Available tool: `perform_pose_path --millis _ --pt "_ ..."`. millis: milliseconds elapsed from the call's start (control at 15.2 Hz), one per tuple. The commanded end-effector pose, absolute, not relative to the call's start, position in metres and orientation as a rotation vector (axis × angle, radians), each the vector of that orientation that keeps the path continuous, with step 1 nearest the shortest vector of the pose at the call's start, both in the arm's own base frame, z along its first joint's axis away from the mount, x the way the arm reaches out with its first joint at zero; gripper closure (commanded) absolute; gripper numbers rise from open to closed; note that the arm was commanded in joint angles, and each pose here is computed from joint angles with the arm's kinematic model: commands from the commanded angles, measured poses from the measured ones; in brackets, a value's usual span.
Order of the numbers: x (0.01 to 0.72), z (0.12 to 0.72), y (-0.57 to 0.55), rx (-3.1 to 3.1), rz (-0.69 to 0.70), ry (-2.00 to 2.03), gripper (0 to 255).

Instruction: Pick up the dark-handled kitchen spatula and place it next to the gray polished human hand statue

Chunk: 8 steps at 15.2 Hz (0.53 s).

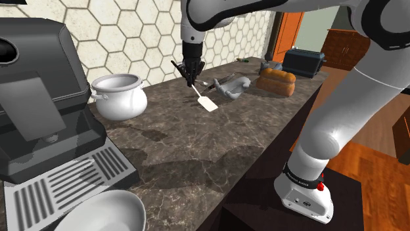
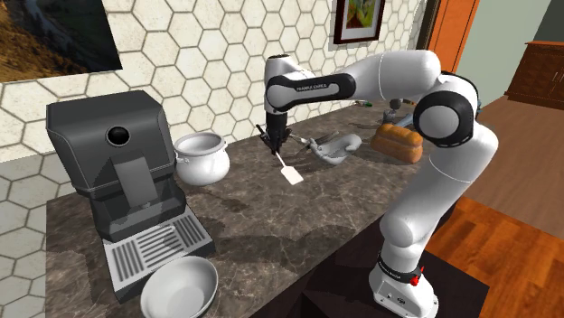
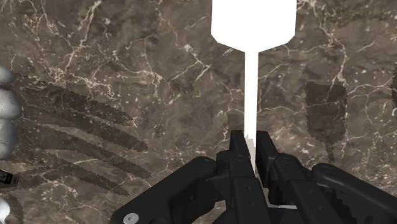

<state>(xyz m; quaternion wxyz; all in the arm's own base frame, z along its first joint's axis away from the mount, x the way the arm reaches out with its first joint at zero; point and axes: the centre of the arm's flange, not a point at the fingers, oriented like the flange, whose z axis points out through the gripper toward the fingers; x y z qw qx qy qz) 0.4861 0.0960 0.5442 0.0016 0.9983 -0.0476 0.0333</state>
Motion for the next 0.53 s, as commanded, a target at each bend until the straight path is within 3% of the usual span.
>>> perform_pose_path --millis 0,462 --pt "0.475 0.543 0.074 3.134 0.104 -0.147 255" --pt "0.437 0.543 -0.01 3.134 0.104 -0.147 255"
